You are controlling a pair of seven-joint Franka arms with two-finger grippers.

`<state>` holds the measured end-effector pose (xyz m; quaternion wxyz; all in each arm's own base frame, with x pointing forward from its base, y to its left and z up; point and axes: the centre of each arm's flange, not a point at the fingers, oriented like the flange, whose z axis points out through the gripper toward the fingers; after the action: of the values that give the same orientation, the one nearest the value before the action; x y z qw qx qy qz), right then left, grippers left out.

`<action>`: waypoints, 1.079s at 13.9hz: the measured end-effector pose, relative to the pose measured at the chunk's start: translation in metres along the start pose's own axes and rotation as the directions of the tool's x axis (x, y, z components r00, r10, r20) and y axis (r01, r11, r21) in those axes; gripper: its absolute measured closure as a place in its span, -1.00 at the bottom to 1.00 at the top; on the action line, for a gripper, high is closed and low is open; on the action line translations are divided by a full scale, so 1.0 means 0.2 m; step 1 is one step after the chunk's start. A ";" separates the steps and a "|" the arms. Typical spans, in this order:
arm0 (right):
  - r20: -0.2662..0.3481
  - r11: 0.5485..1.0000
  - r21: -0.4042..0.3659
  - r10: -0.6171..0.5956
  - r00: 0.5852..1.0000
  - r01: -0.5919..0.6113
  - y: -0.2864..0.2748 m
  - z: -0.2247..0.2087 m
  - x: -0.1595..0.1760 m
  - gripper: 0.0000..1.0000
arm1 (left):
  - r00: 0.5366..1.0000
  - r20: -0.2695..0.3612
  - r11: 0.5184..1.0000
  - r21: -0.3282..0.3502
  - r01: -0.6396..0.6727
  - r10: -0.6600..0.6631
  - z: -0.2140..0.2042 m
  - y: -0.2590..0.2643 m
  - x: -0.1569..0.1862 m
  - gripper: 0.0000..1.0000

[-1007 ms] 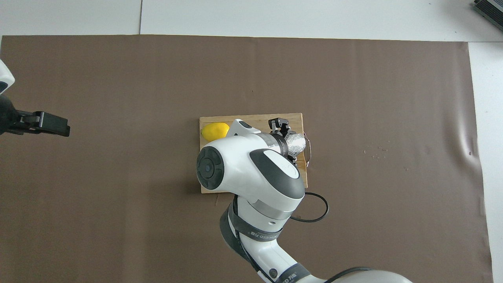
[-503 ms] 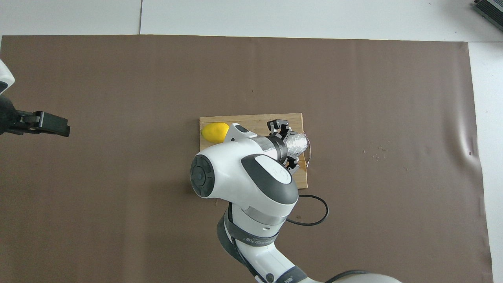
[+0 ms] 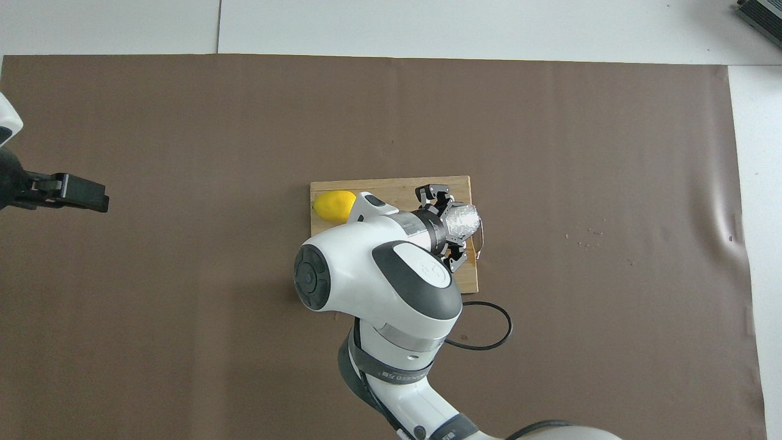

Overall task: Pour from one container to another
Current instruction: 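Tilt the glass with the right gripper above the metal cup to pour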

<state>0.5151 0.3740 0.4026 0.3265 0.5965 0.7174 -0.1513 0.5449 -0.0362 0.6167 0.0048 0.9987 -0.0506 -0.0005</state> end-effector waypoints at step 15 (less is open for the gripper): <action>-0.018 0.998 0.015 0.054 0.998 -0.054 0.01 -0.01 -0.08 -0.04 | 1.000 0.000 1.000 0.000 0.000 0.000 0.00 0.00 0.00 -1.00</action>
<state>0.5186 0.3638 0.4140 0.3198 0.6194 0.7028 -0.1421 0.5449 -0.0362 0.6167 0.0048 0.9987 -0.0506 -0.0005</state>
